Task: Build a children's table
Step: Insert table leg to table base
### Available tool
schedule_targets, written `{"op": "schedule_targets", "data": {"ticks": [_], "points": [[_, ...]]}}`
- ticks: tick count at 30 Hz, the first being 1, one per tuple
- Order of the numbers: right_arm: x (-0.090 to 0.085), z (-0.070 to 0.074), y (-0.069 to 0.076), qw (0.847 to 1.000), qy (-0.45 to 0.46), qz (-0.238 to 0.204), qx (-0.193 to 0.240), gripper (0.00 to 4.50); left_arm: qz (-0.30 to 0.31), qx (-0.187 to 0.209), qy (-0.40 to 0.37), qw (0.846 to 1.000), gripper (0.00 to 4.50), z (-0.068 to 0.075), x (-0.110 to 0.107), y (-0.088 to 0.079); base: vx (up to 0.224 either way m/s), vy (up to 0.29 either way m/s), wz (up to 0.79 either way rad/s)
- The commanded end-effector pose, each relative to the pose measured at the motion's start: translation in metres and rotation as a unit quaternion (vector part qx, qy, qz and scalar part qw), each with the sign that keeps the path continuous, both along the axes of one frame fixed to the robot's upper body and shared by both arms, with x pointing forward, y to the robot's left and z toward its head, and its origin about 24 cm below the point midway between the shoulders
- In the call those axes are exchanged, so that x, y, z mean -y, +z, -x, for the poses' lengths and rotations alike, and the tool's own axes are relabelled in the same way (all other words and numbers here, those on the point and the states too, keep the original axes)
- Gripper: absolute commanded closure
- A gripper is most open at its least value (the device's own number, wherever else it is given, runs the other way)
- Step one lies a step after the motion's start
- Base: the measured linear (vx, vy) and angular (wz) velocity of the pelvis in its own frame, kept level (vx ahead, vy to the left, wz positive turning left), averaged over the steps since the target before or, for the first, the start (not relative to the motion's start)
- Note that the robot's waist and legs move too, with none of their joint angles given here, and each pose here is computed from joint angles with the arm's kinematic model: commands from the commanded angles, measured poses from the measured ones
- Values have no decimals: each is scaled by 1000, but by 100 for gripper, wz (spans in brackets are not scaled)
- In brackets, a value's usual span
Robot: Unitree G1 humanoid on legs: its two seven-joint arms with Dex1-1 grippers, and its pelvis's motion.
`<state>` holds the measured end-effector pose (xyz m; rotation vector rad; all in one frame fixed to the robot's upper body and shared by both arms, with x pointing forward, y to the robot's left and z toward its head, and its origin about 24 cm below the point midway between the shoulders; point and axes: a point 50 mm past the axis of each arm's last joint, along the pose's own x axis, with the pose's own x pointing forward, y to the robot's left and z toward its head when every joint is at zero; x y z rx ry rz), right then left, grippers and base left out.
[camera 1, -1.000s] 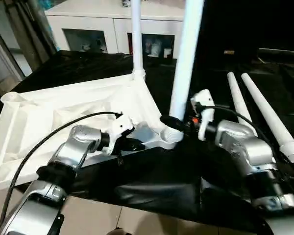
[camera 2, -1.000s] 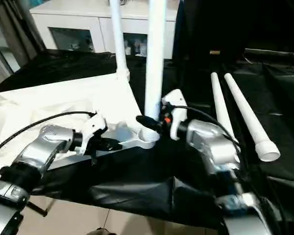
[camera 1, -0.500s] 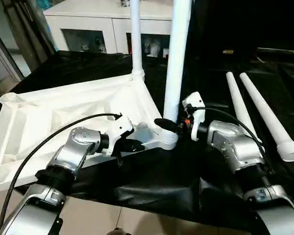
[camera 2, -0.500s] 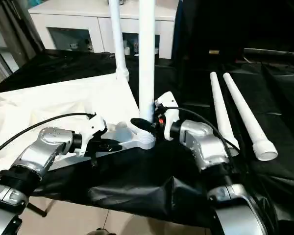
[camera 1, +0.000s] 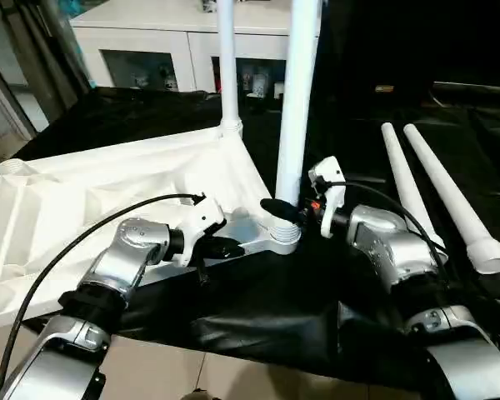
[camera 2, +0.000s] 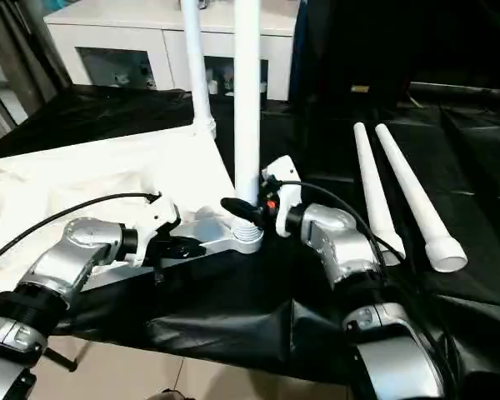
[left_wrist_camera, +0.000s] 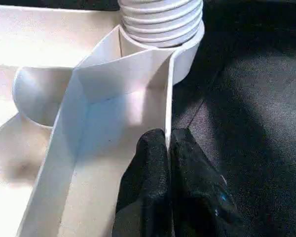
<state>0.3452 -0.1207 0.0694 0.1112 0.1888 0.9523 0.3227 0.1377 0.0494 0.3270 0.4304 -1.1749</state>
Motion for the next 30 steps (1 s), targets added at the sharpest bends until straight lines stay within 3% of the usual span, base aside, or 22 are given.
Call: {"op": "schedule_targets", "data": {"ticks": [1, 6, 9, 12, 13, 17, 24, 30], "points": [[9, 11, -24, 999, -25, -19, -36, 257, 35, 26, 26, 999, 450, -4, 1, 7, 0, 0, 0], [19, 24, -39, 996, -72, -47, -31, 257, 34, 29, 26, 999, 450, -4, 4, 6, 0, 0, 0], [20, 28, -41, 996, -75, -46, -23, 257, 33, 30, 25, 999, 450, -4, 5, 6, 0, 0, 0], [18, 33, -43, 999, -50, -13, -17, 258, 31, 30, 22, 999, 450, -4, 5, 6, 0, 0, 0], [15, 35, -44, 999, -21, 20, -18, 259, 27, 31, 18, 999, 450, -4, 5, 6, 0, 0, 0], [6, 39, -44, 995, 53, 85, -27, 259, 21, 31, 8, 999, 450, -3, 5, 5, 0, 0, 0], [-6, 29, -36, 985, 115, 123, -43, 259, 11, 28, -5, 1000, 450, 0, 5, 3, 0, 0, 0], [-12, 31, -35, 973, 178, 134, -65, 259, 12, 25, -11, 1000, 450, 4, 5, 2, 0, 0, 0]]}}
